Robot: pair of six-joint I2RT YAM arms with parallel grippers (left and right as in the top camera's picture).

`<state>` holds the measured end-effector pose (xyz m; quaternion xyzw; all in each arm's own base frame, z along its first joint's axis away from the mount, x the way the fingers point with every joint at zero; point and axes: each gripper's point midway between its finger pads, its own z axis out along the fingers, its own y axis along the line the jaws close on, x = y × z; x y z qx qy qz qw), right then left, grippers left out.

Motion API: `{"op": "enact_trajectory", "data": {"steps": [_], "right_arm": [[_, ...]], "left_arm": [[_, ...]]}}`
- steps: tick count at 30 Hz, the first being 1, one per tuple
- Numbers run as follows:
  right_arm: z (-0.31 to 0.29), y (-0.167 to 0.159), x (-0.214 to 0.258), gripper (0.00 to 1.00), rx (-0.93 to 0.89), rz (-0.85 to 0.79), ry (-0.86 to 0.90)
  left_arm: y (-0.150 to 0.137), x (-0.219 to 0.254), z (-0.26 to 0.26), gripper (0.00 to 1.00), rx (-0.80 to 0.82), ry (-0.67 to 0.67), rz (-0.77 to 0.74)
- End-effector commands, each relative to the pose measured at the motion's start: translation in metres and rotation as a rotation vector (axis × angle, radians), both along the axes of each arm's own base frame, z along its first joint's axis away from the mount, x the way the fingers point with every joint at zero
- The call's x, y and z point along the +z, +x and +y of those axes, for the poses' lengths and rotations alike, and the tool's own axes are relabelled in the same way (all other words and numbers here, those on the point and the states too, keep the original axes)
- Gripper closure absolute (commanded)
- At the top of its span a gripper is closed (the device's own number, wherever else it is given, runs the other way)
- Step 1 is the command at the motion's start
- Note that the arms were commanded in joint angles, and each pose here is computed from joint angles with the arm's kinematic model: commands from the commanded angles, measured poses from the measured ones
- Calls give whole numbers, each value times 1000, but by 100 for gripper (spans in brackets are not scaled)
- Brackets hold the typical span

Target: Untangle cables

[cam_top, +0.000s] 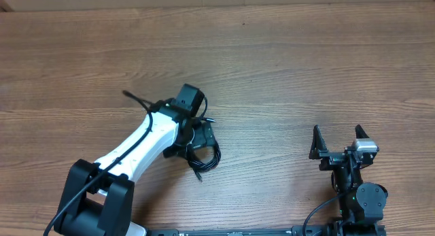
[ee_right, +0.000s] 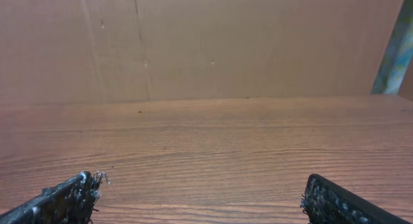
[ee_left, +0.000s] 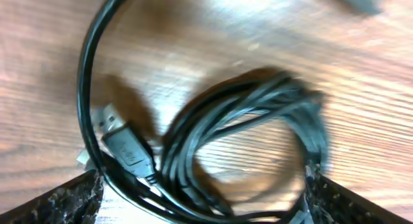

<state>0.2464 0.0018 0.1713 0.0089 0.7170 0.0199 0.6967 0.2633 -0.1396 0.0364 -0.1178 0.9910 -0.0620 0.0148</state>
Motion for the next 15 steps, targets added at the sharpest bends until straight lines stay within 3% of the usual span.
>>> {"op": "enact_trajectory", "data": {"steps": [1, 15], "right_arm": [[-4, 0, -1, 0, -19, -6, 3], [-4, 0, -1, 0, -18, -6, 3]], "left_arm": [[26, 25, -10, 0, -118, -21, -83], [45, 54, -19, 0, -131, -43, -141]]}}
